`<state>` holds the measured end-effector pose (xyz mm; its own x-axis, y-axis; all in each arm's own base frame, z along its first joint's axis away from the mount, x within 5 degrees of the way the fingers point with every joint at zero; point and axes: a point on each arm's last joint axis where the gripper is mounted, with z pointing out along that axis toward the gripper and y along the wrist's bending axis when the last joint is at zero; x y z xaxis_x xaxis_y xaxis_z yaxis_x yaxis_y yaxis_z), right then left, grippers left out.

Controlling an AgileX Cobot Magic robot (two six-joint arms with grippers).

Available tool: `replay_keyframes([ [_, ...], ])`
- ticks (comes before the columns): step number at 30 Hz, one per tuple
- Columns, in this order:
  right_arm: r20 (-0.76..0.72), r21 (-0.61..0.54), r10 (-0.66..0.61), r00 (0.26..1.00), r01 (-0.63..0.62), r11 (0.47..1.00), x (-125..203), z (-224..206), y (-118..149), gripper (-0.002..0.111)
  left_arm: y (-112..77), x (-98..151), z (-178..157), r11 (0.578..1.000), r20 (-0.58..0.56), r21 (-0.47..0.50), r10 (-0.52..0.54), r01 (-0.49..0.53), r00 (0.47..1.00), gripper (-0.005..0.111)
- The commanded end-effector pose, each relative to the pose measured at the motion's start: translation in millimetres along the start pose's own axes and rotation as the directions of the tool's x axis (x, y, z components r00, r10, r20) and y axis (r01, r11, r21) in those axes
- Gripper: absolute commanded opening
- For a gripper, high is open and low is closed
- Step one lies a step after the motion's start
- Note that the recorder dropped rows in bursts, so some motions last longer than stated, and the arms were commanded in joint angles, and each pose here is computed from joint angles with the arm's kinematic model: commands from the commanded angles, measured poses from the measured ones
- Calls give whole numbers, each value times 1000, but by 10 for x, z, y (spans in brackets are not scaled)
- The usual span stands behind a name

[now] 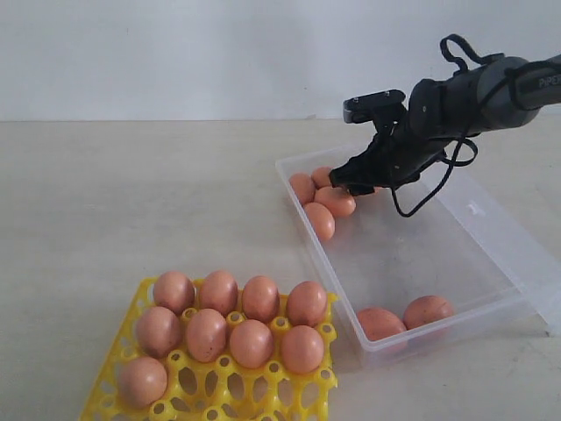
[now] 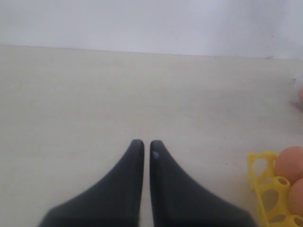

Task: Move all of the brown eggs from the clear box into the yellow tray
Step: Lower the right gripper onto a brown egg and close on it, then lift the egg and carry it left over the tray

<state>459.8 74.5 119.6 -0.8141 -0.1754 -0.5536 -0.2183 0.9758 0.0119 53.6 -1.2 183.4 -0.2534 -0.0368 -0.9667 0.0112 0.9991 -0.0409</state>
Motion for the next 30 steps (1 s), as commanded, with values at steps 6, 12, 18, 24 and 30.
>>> replay_keyframes([
  [6,-10,4,-24,1000,24,1000,-3,-3,-14,0,0,6,2,1000,5,1,4,-4,1000,4],
  [12,-100,-6,78,992,-79,997,135,-58,8,0,0,6,2,1000,5,1,4,-4,1000,4],
  [18,60,-9,211,976,-211,977,257,-490,28,0,0,6,2,1000,5,1,4,-4,1000,4],
  [24,160,-6,262,952,-265,964,569,-923,39,0,0,6,2,1000,5,1,4,-4,1000,4],
  [30,259,18,255,931,-269,963,1014,-1287,39,0,0,6,2,1000,5,1,4,-4,1000,4],
])
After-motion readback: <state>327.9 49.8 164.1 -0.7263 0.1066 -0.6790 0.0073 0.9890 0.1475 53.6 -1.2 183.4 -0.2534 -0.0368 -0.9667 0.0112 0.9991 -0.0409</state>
